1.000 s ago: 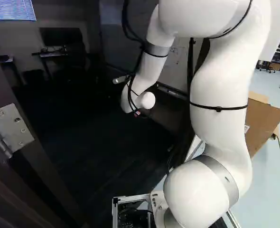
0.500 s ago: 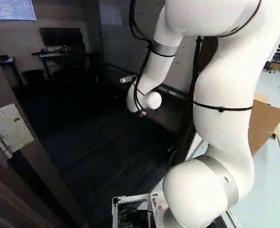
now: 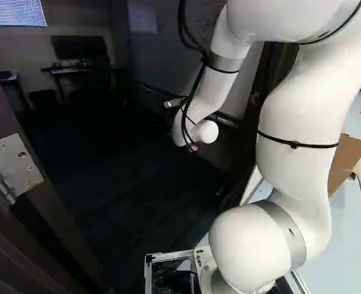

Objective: Open the door and move inside

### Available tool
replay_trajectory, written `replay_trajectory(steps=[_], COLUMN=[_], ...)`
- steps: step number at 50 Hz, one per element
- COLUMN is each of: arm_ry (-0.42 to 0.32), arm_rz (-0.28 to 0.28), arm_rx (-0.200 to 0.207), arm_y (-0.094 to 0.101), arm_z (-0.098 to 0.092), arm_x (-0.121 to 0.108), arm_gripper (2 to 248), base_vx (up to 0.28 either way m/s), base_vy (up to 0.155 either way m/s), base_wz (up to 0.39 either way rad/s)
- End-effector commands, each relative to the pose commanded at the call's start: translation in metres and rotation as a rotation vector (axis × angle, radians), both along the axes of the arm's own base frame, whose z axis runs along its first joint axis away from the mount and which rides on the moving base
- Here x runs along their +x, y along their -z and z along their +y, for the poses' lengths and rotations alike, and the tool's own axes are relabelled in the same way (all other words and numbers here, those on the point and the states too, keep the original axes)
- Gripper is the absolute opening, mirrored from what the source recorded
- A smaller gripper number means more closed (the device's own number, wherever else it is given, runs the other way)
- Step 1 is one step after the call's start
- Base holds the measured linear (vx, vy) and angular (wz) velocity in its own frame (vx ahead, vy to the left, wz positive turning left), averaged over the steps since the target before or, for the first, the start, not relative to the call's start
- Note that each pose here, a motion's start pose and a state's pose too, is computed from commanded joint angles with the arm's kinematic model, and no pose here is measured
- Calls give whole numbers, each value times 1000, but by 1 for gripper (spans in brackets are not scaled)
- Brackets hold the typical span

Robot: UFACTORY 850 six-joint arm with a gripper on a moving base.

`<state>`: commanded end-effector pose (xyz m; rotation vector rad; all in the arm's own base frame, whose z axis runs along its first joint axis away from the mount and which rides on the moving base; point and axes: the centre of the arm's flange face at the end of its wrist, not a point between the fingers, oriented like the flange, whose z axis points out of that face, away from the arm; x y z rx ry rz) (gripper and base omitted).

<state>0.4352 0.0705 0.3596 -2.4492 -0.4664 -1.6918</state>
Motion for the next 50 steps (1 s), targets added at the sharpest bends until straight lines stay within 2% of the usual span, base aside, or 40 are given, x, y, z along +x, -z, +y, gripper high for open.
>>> replay_trajectory(steps=[50], arm_ry=[152], arm_rz=[16], arm_rx=[-1], arm_y=[-2], arm_z=[-65], arm_x=[-64], arm_gripper=[247], base_vx=[0], base_vy=[0], base_wz=[0])
